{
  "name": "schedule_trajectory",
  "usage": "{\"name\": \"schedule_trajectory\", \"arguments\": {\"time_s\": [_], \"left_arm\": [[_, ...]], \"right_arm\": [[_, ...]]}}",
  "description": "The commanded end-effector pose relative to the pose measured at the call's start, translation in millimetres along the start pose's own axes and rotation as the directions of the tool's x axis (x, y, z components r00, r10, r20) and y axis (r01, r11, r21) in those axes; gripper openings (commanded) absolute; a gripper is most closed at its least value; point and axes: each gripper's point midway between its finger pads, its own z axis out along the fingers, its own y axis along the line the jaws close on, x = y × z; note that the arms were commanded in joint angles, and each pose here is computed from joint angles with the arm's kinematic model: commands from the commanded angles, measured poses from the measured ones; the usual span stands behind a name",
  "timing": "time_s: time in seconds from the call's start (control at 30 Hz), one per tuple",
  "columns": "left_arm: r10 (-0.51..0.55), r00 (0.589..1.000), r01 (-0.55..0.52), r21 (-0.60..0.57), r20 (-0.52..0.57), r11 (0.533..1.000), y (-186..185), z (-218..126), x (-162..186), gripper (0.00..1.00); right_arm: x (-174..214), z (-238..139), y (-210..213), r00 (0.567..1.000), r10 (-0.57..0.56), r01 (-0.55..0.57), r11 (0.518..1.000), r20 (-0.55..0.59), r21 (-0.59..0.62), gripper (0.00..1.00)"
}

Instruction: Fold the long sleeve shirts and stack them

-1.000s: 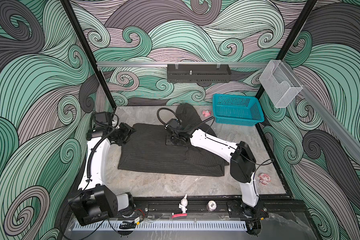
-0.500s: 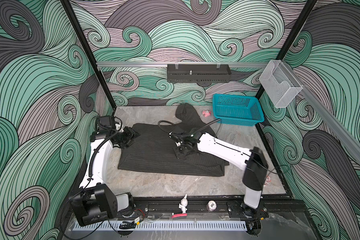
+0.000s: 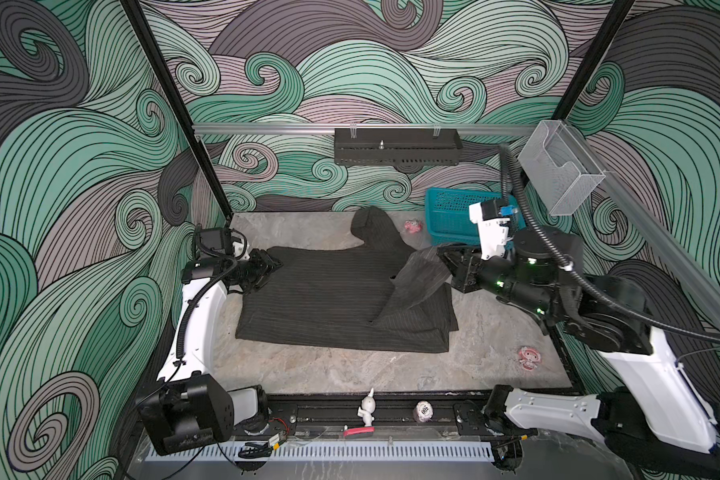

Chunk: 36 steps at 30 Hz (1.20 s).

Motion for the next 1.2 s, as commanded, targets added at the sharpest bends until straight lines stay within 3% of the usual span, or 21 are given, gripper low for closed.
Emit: {"name": "schedule_trajectory", "arguments": {"time_s": [0.0, 0.27, 0.4, 0.47, 0.53, 0.6, 0.77, 0.87, 1.03, 1.1, 1.17], "left_arm": [[0.038, 0.999, -0.038, 0.024, 0.02, 0.999, -9.5, -8.9, 2.2, 0.52], [0.03, 0.999, -0.03, 0.019, 0.02, 0.999, -5.0, -4.1, 2.5, 0.52], [0.026, 0.999, -0.026, 0.015, 0.027, 1.0, -4.3, -3.6, 0.5, 0.52], [0.023, 0.999, -0.023, 0.015, 0.028, 1.0, -4.1, -3.3, 0.0, 0.52], [0.022, 0.999, -0.022, 0.014, 0.03, 1.0, -4.3, -3.8, -0.5, 0.52], [0.024, 0.999, -0.024, 0.014, 0.034, 1.0, -5.8, -5.6, -1.0, 0.52], [0.035, 0.998, -0.036, 0.011, 0.051, 0.999, -9.0, -11.1, -3.6, 0.52], [0.031, 0.998, -0.031, 0.01, 0.055, 0.999, -8.8, -11.4, -4.0, 0.52], [0.026, 0.998, -0.026, 0.009, 0.051, 1.0, -7.3, -9.2, -3.9, 0.52], [0.03, 0.998, -0.03, 0.007, 0.05, 1.0, -7.0, -9.2, -3.8, 0.52], [0.029, 0.998, -0.029, 0.003, 0.049, 1.0, -5.7, -8.9, -3.3, 0.52]], "right_arm": [[47.4, 24.8, -16.0, 0.984, 0.027, -0.014, 0.997, -0.176, 0.075, 0.0], [98.4, 69.8, -21.4, 0.941, 0.108, -0.082, 0.992, -0.32, 0.095, 0.0], [109.9, 111.6, -24.2, 0.906, 0.297, -0.282, 0.955, -0.301, 0.095, 0.0], [109.1, 133.3, -30.8, 0.856, 0.456, -0.451, 0.889, -0.245, 0.079, 0.0], [94.2, 150.3, -41.6, 0.756, 0.638, -0.641, 0.767, -0.146, 0.034, 0.0], [81.5, 157.5, -60.4, 0.649, 0.761, -0.76, 0.649, -0.023, 0.018, 0.0], [59.5, 138.0, -111.4, 0.425, 0.851, -0.896, 0.445, 0.309, 0.006, 0.0], [74.0, 126.1, -142.2, 0.338, 0.831, -0.939, 0.33, 0.443, 0.097, 0.0], [138.7, 144.0, -167.2, 0.269, 0.847, -0.955, 0.171, 0.459, 0.244, 0.02], [167.4, 150.5, -173.8, 0.275, 0.855, -0.942, 0.147, 0.44, 0.301, 0.13], [189.0, 151.6, -179.9, 0.321, 0.852, -0.919, 0.175, 0.413, 0.354, 0.38]]}}
